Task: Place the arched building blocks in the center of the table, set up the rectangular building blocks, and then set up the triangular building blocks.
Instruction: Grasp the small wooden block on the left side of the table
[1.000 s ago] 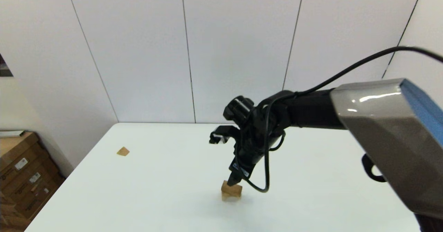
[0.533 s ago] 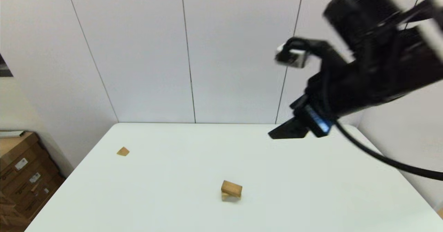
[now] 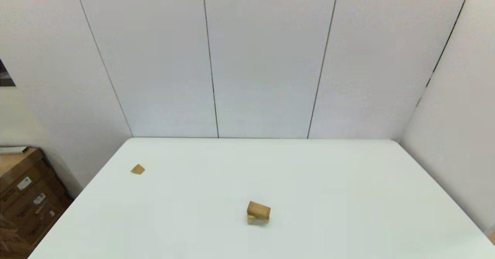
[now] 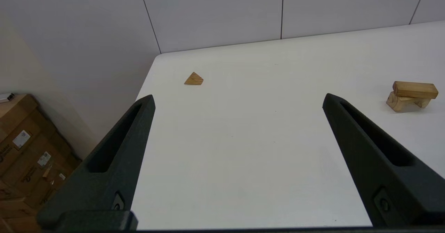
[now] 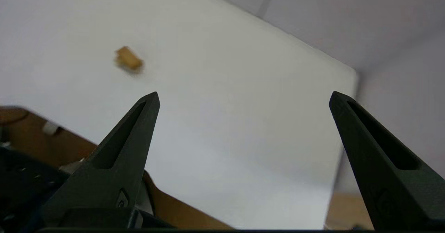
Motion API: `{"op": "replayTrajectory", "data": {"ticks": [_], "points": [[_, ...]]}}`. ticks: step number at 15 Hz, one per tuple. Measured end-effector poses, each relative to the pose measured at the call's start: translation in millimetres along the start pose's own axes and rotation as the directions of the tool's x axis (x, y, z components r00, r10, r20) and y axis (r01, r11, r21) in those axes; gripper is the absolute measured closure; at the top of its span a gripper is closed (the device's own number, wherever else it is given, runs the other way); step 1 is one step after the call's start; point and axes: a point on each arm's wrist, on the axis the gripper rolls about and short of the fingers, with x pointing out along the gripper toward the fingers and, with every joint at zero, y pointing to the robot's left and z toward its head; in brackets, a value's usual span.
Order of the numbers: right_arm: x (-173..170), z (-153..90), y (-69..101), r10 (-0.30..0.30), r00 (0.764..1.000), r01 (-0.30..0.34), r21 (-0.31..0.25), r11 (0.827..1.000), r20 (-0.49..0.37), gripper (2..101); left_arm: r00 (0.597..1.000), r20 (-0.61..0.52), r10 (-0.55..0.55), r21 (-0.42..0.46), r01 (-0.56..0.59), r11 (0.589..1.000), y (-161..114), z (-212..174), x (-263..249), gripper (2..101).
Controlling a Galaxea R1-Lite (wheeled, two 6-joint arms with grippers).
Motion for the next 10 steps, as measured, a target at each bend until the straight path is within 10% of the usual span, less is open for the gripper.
{"op": "replayTrajectory", "data": {"ticks": [7,10], "points": [[-42,-134,46.0,-0.317,0.948,0.319,0.127,0.939,-0.037,5.2,1.0,0.0,0.001,-0.001,-0.001,1.0,0,0,0,5.4],[-43,-151,57.4,-0.343,0.939,0.327,0.272,0.905,0.01,5.2,1.0,0.001,0.001,-0.001,-0.001,1.0,0,0,0,5.4]]}}
